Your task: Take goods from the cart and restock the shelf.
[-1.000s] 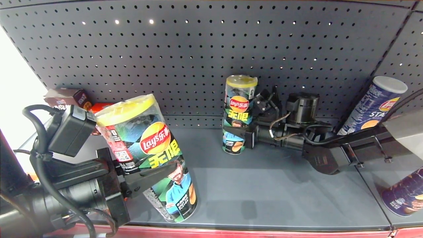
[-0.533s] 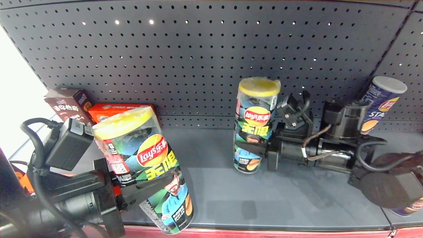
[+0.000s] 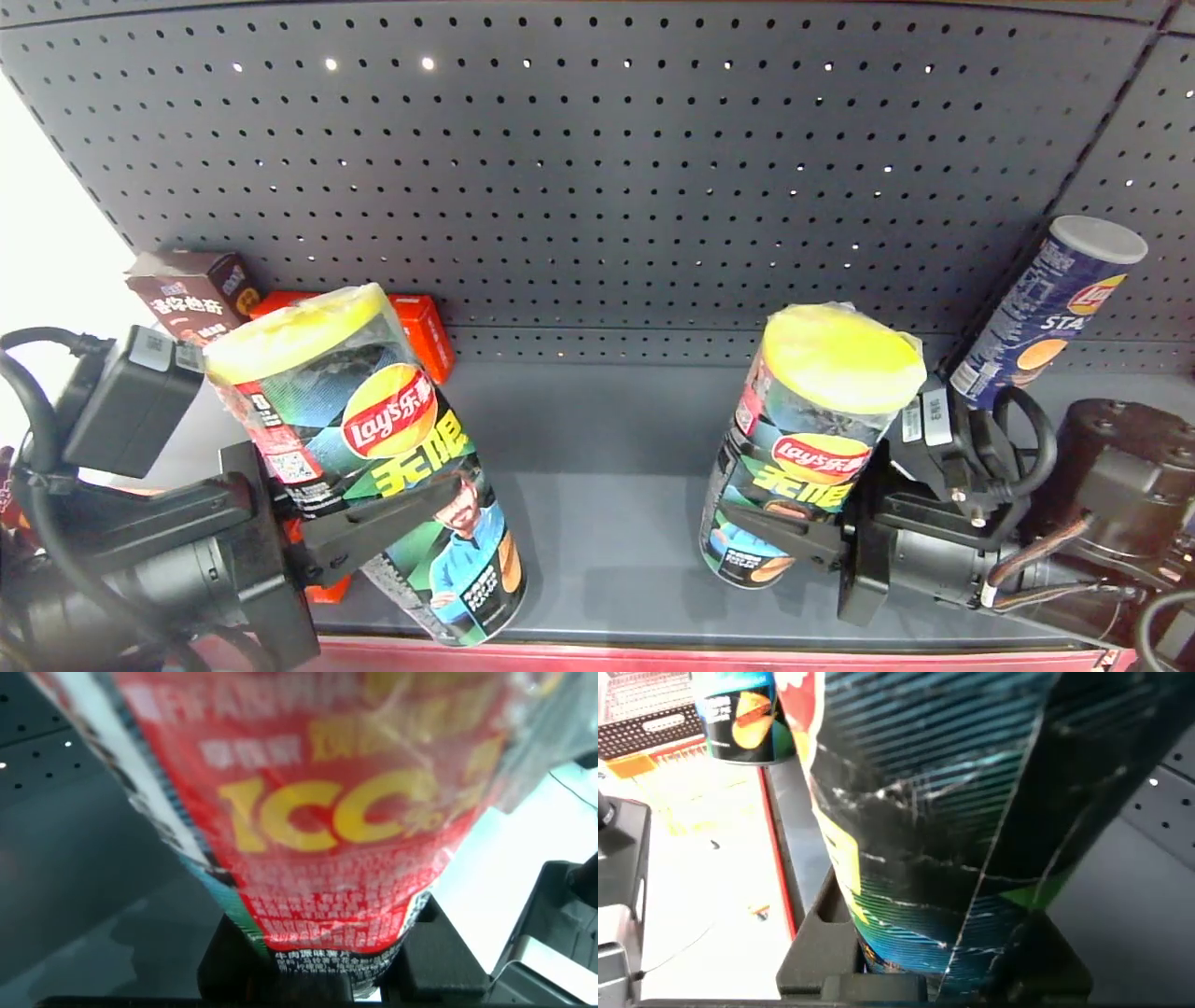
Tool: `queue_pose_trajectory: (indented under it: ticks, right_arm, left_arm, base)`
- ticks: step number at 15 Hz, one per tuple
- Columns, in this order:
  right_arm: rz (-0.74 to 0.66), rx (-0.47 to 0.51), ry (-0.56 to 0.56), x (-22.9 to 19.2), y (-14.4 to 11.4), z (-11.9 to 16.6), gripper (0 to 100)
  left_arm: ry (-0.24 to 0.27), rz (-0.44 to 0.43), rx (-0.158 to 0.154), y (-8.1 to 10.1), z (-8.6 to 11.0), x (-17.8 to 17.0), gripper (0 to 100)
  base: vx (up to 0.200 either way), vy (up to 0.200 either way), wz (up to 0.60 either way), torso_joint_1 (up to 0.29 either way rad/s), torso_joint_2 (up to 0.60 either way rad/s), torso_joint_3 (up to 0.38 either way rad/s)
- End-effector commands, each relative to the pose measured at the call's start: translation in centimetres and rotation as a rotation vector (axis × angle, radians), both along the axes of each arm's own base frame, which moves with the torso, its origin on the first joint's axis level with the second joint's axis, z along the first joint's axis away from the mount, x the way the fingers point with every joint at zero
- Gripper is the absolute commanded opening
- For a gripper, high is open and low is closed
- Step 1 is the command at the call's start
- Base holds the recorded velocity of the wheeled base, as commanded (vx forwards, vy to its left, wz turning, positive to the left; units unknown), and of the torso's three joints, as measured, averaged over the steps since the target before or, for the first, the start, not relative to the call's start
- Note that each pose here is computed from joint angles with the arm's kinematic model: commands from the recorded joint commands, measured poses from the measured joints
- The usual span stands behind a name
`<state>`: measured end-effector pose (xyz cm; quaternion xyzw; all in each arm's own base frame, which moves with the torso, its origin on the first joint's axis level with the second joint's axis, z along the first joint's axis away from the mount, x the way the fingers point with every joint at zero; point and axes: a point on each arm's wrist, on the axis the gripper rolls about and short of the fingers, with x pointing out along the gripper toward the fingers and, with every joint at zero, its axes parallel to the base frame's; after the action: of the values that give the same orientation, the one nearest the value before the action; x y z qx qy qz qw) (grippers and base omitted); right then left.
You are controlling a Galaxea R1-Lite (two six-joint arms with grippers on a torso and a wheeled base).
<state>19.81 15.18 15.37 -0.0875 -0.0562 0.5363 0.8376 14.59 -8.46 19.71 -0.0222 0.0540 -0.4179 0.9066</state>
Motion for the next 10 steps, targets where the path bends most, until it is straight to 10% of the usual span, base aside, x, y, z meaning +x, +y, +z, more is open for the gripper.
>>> queue_pose_trajectory:
  ticks: [1, 9, 10]
  right_arm:
    - [0.005, -0.033, 0.049, 0.8, 0.7, -2.5, 0]
    - [0.042, -0.03, 0.045, 1.7, 2.8, -3.0, 0]
    - [0.045, -0.033, 0.046, 1.6, 3.0, -3.1, 100]
  left_arm:
    - [-0.008, 0.001, -0.005, 0.0, 0.2, 0.0, 0]
    - [-0.02, -0.001, -0.011, -0.1, 0.7, 0.3, 0]
    - [-0.02, -0.001, -0.011, -0.1, 0.7, 0.3, 0]
  base:
    - [0.0, 0.0, 0.0, 0.0, 0.0, 0.0]
    - [0.0, 0.0, 0.0, 0.0, 0.0, 0.0]
    - [0.0, 0.0, 0.0, 0.0, 0.0, 0.0]
